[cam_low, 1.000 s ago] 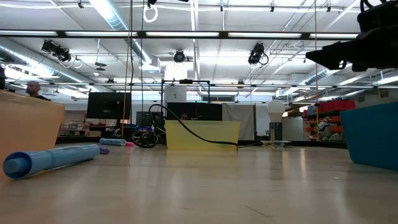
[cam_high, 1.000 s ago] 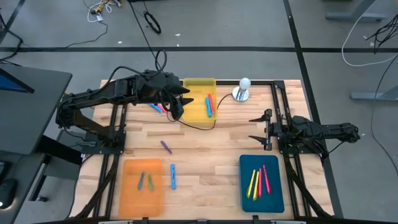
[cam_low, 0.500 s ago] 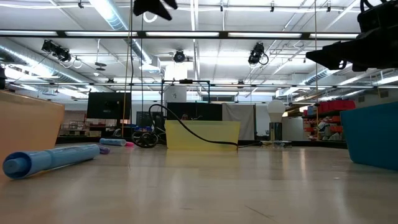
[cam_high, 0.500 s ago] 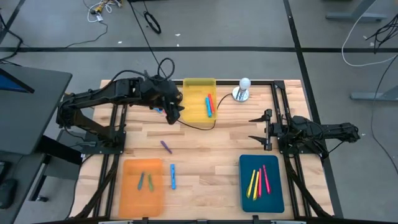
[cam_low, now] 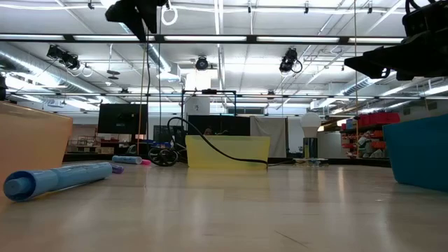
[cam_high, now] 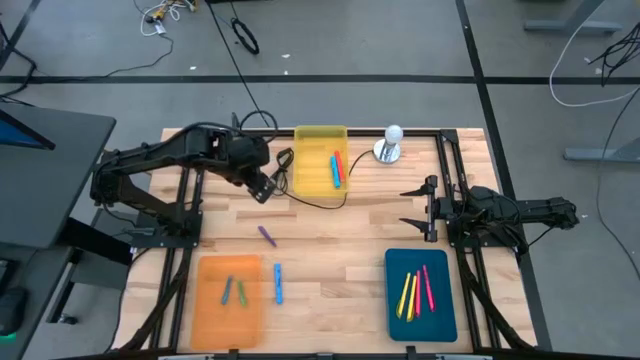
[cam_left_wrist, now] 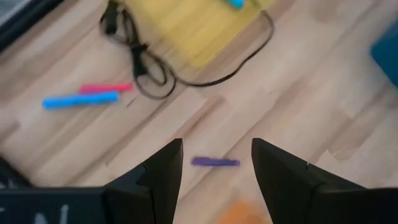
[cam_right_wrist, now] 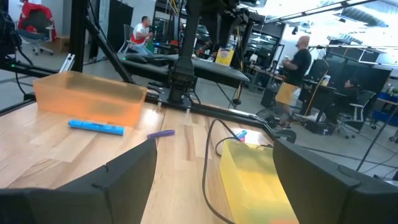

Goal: Pick & Place Markers
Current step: Put the top blue highlighter into the yellow bin

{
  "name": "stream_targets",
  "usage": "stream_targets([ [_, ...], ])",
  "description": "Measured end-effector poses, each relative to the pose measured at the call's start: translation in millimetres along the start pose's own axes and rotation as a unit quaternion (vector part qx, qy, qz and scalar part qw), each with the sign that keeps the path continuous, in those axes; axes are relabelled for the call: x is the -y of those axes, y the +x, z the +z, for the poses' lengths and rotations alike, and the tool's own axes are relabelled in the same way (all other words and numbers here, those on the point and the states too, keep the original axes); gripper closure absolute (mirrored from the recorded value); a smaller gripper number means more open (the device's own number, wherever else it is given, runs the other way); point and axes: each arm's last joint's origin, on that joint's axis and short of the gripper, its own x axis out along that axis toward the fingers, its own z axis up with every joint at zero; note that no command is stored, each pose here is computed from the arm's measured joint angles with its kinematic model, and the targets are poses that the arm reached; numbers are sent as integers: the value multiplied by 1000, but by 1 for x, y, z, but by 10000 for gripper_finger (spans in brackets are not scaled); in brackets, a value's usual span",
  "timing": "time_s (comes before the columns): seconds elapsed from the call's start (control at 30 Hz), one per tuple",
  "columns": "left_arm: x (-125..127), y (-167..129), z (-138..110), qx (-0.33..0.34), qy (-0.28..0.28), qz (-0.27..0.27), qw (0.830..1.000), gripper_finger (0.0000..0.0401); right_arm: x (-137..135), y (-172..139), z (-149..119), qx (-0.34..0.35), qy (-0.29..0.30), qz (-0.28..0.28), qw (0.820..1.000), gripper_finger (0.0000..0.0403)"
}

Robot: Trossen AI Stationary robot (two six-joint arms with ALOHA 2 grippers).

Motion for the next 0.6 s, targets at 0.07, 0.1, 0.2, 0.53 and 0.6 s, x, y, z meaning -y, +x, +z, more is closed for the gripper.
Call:
stream_targets([
  [0.07,-3,0,-1,-10,-31,9,999,204,0,0,0,0,0,0,1000,80],
  [0.1,-3,0,-2,-13,-46,13,999,204,0,0,0,0,0,0,1000,80],
  [0.2,-5,0,-3,-18,-78,19,997,204,0,0,0,0,0,0,1000,80],
  [0.53,-8,0,-2,-22,-169,30,985,204,0,0,0,0,0,0,1000,80],
  [0.6,-9,1,-2,-21,-181,31,983,204,0,0,0,0,0,0,1000,80],
])
